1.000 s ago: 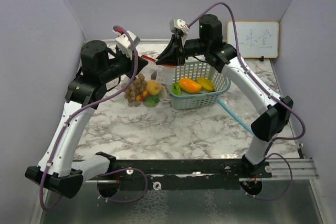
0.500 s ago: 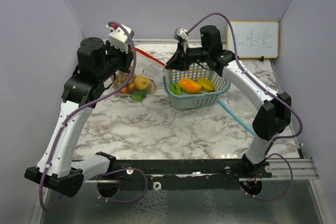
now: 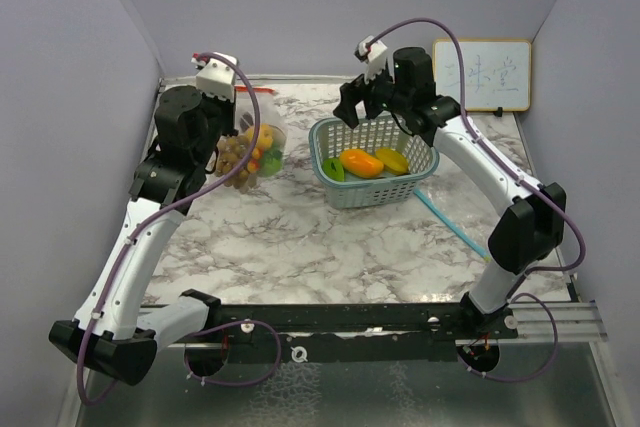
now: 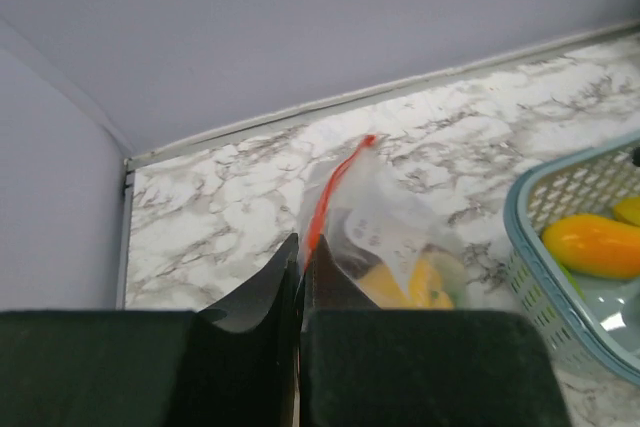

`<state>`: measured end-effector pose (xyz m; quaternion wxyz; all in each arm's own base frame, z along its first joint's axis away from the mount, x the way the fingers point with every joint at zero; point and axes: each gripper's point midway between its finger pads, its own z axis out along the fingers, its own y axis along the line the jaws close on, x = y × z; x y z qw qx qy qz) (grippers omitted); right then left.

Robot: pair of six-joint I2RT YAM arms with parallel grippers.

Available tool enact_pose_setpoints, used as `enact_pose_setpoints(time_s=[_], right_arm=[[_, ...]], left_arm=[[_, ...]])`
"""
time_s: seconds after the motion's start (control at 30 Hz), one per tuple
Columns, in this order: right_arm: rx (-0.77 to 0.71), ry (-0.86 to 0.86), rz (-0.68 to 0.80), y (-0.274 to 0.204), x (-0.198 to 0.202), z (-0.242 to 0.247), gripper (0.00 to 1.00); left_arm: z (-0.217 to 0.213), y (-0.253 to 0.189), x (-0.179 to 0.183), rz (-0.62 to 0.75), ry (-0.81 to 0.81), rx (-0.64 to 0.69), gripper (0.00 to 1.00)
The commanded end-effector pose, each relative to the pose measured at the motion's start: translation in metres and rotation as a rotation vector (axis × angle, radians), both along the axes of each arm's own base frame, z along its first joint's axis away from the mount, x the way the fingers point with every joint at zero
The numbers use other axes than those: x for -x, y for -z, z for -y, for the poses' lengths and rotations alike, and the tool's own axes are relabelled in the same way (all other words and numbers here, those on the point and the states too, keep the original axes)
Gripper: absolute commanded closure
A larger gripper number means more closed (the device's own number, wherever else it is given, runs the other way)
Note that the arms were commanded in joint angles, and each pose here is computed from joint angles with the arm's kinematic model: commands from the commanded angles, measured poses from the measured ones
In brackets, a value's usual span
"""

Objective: Place the food in the zip-top bag and seal the zipper
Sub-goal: Place the zipper food storage bag at the center of the board, then pick up the zipper food storage bag at the center of the board.

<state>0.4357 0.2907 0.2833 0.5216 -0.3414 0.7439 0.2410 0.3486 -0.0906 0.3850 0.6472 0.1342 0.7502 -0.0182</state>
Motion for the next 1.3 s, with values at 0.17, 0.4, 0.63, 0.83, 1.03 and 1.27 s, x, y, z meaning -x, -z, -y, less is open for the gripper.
enact_pose_setpoints(time_s=[0.17,0.4,0.63,0.83,1.03,1.27], right_arm=[[0.048,0.976,-0.181,-0.012,-0.030,0.182,0.00],[-0.016,1.433,-0.496,0.051,0.001,0.310,0.00],[0.151,1.477,-0.678,0.128,0.032,0.322,0.00],[0.196,1.474,-0.844,0.201,0.042,0.316,0.00],[0.251,1.489,-0.928,0.247,0.050,0.316,0.00],[0.288,1.475,-0.943,0.270,0.066,0.320,0.48]], left_arm=[[-0.042,0.018,-0.017,0.143,-0.279,0.205,1.00],[-0.008,0.053,-0.036,0.065,-0.107,0.242,0.01],[0.012,0.025,-0.043,0.157,0.023,0.218,0.01],[0.032,0.014,-0.042,0.169,0.136,0.213,0.01],[0.044,0.007,-0.033,0.151,0.216,0.199,0.01],[0.048,-0.001,-0.030,0.131,0.250,0.175,0.01]])
